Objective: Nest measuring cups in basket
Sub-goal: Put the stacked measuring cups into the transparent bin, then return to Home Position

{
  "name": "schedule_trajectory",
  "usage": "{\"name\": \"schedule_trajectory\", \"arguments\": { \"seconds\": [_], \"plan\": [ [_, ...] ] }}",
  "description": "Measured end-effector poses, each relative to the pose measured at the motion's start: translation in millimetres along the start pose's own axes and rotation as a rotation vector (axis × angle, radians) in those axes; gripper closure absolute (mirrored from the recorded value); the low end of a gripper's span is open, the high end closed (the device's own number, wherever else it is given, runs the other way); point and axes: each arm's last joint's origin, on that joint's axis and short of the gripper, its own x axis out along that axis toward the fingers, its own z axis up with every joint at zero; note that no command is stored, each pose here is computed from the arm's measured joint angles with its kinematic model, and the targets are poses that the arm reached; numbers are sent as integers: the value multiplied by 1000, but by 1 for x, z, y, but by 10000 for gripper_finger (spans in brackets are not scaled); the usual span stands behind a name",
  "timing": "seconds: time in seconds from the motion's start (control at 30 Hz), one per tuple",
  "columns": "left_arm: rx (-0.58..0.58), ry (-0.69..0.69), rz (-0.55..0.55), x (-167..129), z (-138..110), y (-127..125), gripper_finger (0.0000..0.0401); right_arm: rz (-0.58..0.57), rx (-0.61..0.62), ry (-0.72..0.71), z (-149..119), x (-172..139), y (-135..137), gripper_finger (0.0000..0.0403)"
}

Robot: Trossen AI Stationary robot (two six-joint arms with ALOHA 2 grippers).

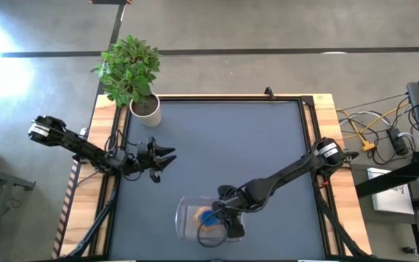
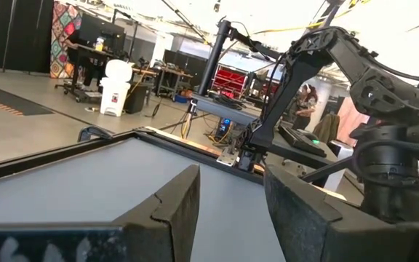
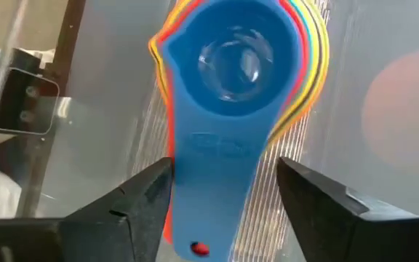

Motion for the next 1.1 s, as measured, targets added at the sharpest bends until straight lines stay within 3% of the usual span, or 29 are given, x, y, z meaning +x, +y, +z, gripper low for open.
{"name": "schedule_trajectory", "arguments": {
  "seconds": [0.27, 0.43, 0.7, 0.9, 1.1],
  "plan": [
    [0, 0, 0, 0, 0, 0, 264, 50, -17, -14, 2, -18, 3, 154],
    [-5, -1, -1, 0, 0, 0, 264, 48, -88, -126, 10, -60, 7, 164],
    [-68, -40, -12, -1, 7, -1, 264, -99, -238, -311, 2, -129, 1, 180],
    [-29, -127, -62, -8, 25, -1, 275, -130, -277, -472, -21, -162, -19, 199],
    [-1, -142, -61, -15, 38, 7, 325, -196, -268, -625, -56, -180, -51, 233]
  ]
}}
